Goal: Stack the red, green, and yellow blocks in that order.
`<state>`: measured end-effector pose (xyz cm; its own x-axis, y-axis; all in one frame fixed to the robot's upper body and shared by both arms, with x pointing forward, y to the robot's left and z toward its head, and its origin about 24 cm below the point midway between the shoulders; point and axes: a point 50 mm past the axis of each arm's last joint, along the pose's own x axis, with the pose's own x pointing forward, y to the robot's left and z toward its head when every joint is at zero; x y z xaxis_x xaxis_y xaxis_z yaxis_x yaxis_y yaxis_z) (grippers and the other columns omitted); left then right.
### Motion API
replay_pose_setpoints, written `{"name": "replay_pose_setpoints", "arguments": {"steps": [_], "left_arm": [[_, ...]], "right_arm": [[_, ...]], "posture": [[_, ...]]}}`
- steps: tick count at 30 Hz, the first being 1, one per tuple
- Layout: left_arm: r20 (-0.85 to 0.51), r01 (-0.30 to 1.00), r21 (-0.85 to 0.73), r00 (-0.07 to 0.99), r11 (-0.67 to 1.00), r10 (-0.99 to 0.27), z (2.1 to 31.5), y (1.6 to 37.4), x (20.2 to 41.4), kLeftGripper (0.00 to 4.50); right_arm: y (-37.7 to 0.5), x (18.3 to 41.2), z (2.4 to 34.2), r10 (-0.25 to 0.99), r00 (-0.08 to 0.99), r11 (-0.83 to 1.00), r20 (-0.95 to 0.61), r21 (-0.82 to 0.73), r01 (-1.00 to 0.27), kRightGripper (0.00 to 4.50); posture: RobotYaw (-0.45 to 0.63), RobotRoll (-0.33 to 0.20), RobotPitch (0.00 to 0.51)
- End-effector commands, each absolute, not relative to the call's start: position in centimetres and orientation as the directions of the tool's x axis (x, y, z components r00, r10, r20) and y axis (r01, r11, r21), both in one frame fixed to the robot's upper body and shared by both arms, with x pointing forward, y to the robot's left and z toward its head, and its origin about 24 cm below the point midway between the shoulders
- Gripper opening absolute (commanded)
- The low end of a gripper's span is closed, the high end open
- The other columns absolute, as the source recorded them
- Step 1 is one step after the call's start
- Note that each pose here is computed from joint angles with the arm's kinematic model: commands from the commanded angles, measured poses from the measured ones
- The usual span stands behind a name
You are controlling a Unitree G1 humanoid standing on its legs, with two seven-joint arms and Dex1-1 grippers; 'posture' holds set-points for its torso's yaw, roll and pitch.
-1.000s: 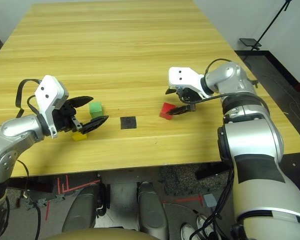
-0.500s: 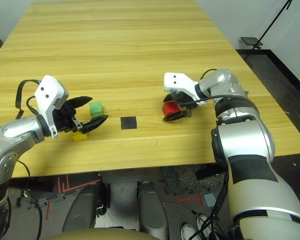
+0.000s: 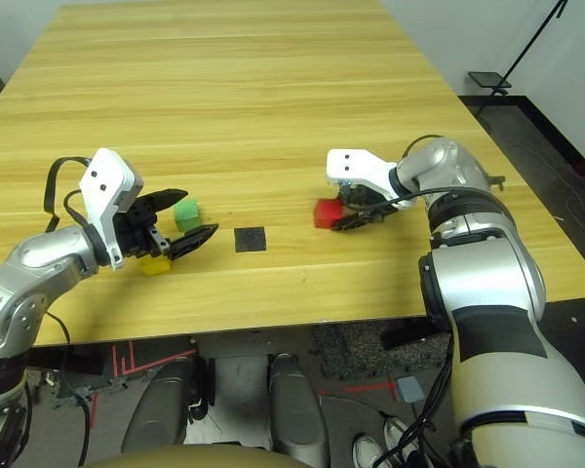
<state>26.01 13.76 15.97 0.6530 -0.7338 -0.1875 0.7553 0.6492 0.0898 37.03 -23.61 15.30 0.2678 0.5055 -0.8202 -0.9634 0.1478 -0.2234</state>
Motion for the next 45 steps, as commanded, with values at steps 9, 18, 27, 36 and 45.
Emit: {"name": "replay_pose_setpoints", "arguments": {"steps": [9, 18, 27, 36, 45], "left_arm": [[-0.184, 0.743, 0.088, 0.667, 0.664, -0.722, 15.5, 13.5, 25.8, 4.50], [-0.215, 0.737, 0.130, 0.674, 0.663, -0.707, 16.1, 14.2, 26.0, 4.50], [-0.291, 0.745, 0.219, 0.666, 0.630, -0.687, 16.8, 16.2, 27.9, 4.50], [-0.338, 0.727, 0.309, 0.687, 0.614, -0.644, 16.0, 17.2, 30.2, 4.50], [-0.319, 0.720, 0.337, 0.693, 0.606, -0.646, 16.2, 17.0, 31.1, 4.50]], "right_arm": [[-19.9, 37.7, 17.6, 0.626, 0.175, 0.014, -0.760, -0.214, -0.977, 2.03], [-15.3, 38.0, 16.8, 0.568, 0.070, -0.072, -0.820, -0.134, -0.988, 2.03], [-13.2, 37.4, 16.0, 0.572, 0.013, -0.114, -0.820, -0.094, -0.989, 2.03], [-12.2, 36.7, 15.3, 0.551, -0.036, -0.156, -0.834, -0.061, -0.986, 2.03], [-11.6, 36.5, 14.9, 0.542, -0.025, -0.157, -0.840, -0.072, -0.985, 2.03]], "posture": [[0.46, -0.266, 0.116], [0.51, -0.270, 0.116], [0.54, -0.268, 0.122], [0.55, -0.273, 0.119], [0.56, -0.277, 0.122]]}}
